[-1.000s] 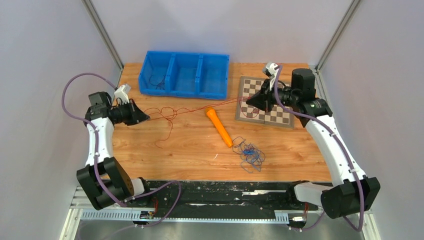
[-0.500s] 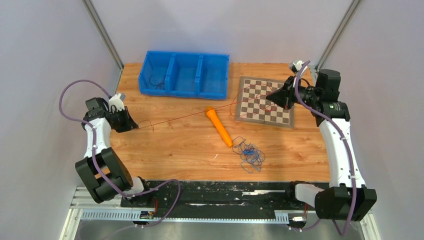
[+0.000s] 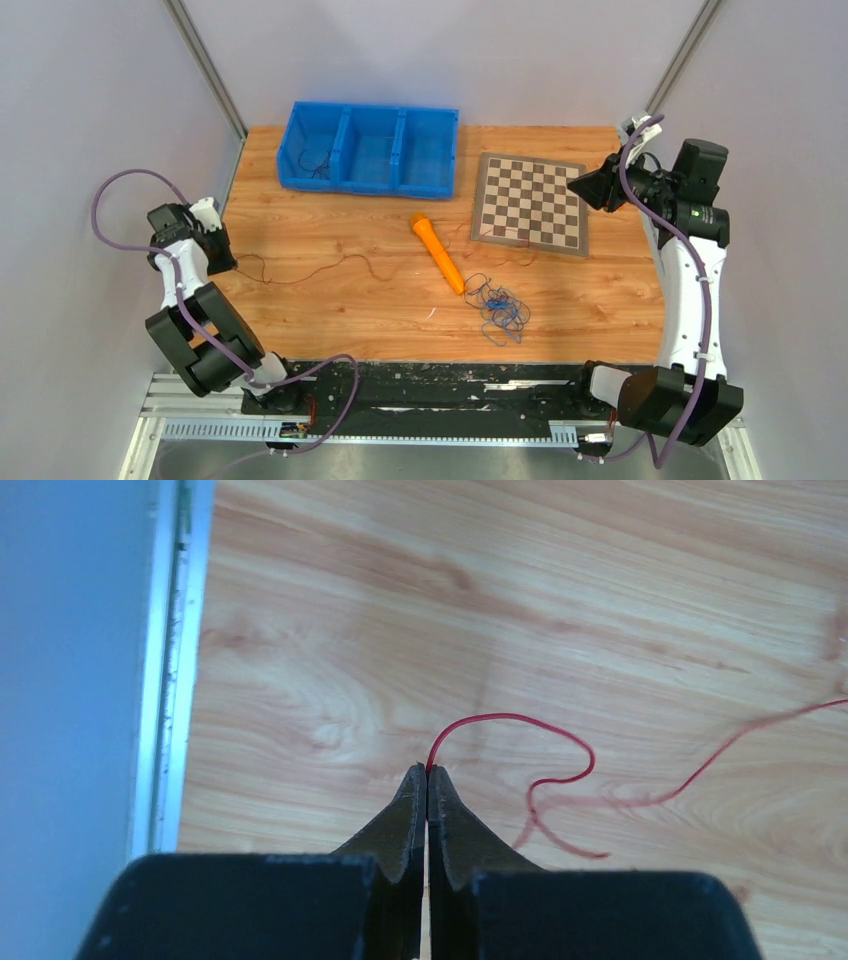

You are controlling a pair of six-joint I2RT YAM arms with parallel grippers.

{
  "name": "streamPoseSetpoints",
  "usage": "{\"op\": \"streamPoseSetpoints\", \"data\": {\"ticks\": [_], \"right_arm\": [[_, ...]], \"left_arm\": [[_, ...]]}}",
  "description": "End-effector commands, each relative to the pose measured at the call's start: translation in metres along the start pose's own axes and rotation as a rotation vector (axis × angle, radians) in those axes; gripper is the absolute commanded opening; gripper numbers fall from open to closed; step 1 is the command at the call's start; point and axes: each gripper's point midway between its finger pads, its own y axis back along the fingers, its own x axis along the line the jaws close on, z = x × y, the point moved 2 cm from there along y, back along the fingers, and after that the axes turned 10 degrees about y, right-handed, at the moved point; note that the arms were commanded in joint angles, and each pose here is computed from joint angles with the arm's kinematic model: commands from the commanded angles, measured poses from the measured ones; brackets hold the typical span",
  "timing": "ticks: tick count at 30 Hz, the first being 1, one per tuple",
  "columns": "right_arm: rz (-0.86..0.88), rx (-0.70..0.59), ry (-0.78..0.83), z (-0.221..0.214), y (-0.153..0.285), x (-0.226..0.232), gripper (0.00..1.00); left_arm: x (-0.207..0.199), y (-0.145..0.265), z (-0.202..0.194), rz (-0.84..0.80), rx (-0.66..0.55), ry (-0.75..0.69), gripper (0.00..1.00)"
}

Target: Untangle the cables

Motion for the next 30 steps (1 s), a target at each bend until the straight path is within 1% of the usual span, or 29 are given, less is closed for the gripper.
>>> {"op": "streamPoseSetpoints", "data": {"ticks": [1,3,5,6,7,8,9,10,11,12,13,14,15,16,17,18,19,20,21,22,23,24,25,26,27,28,29,30], "right_arm": [[0.014,-0.015,0.062,0.010,0.003,0.002,0.25],[0.014,-0.016,0.067,0.010,0.003,0.003,0.22],[0.018,-0.016,0.065,0.009,0.003,0.004,0.20],[0.029,-0.019,0.061,0.009,0.003,0.006,0.20],[0.049,-0.021,0.052,0.006,0.002,0.009,0.23],[0.070,-0.022,0.040,0.004,0.001,0.012,0.29],[0.092,-0.020,0.023,0.000,-0.001,0.015,0.37],[0.114,-0.015,0.007,-0.005,-0.004,0.019,0.47],[0.134,-0.004,-0.008,-0.011,-0.007,0.022,0.55],[0.151,0.006,-0.015,-0.016,-0.010,0.026,0.59],[0.167,0.017,-0.019,-0.020,-0.013,0.030,0.61],[0.183,0.029,-0.024,-0.024,-0.017,0.034,0.62],[0.196,0.037,-0.026,-0.026,-0.020,0.037,0.64],[0.208,0.043,-0.029,-0.028,-0.023,0.040,0.66],[0.218,0.050,-0.033,-0.030,-0.025,0.042,0.67],[0.225,0.055,-0.034,-0.031,-0.027,0.044,0.69],[0.228,0.060,-0.037,-0.032,-0.028,0.045,0.72],[0.231,0.064,-0.039,-0.033,-0.029,0.046,0.74],[0.228,0.069,-0.039,-0.035,-0.029,0.046,0.77],[0.227,0.073,-0.039,-0.037,-0.029,0.046,0.78],[0.225,0.078,-0.041,-0.038,-0.029,0.046,0.79],[0.225,0.082,-0.044,-0.040,-0.030,0.046,0.79],[0.227,0.087,-0.050,-0.041,-0.030,0.046,0.79],[0.227,0.091,-0.053,-0.043,-0.031,0.046,0.80],[0.223,0.096,-0.056,-0.043,-0.031,0.046,0.80],[0.222,0.099,-0.056,-0.044,-0.031,0.045,0.80],[0.218,0.103,-0.059,-0.045,-0.031,0.045,0.80],[0.214,0.107,-0.058,-0.046,-0.031,0.044,0.80]], "left_arm": [[0.021,0.011,0.030,0.104,-0.110,-0.060,0.00],[0.021,0.015,0.036,0.106,-0.130,-0.063,0.00],[0.014,0.021,0.041,0.067,-0.141,-0.072,0.00],[0.002,0.025,0.040,0.001,-0.142,-0.086,0.00],[-0.007,0.031,0.045,-0.047,-0.159,-0.098,0.00],[-0.030,0.041,0.044,-0.169,-0.170,-0.115,0.00],[-0.042,0.051,0.050,-0.229,-0.194,-0.132,0.00],[-0.066,0.067,0.050,-0.352,-0.219,-0.149,0.00],[-0.080,0.081,0.057,-0.410,-0.250,-0.176,0.00],[-0.098,0.097,0.056,-0.486,-0.271,-0.208,0.00],[-0.117,0.106,0.057,-0.525,-0.275,-0.275,0.00],[-0.124,0.109,0.048,-0.516,-0.249,-0.354,0.01],[-0.146,0.110,0.039,-0.549,-0.220,-0.467,0.02],[-0.148,0.106,0.025,-0.530,-0.181,-0.568,0.09],[-0.163,0.102,0.013,-0.563,-0.149,-0.646,0.12],[-0.166,0.095,0.004,-0.560,-0.135,-0.691,0.19],[-0.178,0.092,-0.005,-0.594,-0.115,-0.731,0.24],[-0.183,0.086,-0.010,-0.605,-0.103,-0.750,0.37],[-0.198,0.081,-0.018,-0.646,-0.080,-0.793,0.43],[-0.204,0.075,-0.025,-0.653,-0.059,-0.812,0.52],[-0.220,0.067,-0.034,-0.673,-0.034,-0.858,0.57],[-0.228,0.061,-0.041,-0.682,-0.016,-0.876,0.65],[-0.246,0.053,-0.049,-0.705,-0.007,-0.916,0.68],[-0.259,0.049,-0.063,-0.737,0.017,-0.950,0.74],[-0.269,0.039,-0.062,-0.739,0.011,-0.949,0.79],[-0.281,0.036,-0.073,-0.765,0.025,-0.974,0.84],[-0.291,0.025,-0.075,-0.767,0.029,-0.970,0.94],[-0.303,0.024,-0.084,-0.790,0.042,-0.994,0.96]]}}
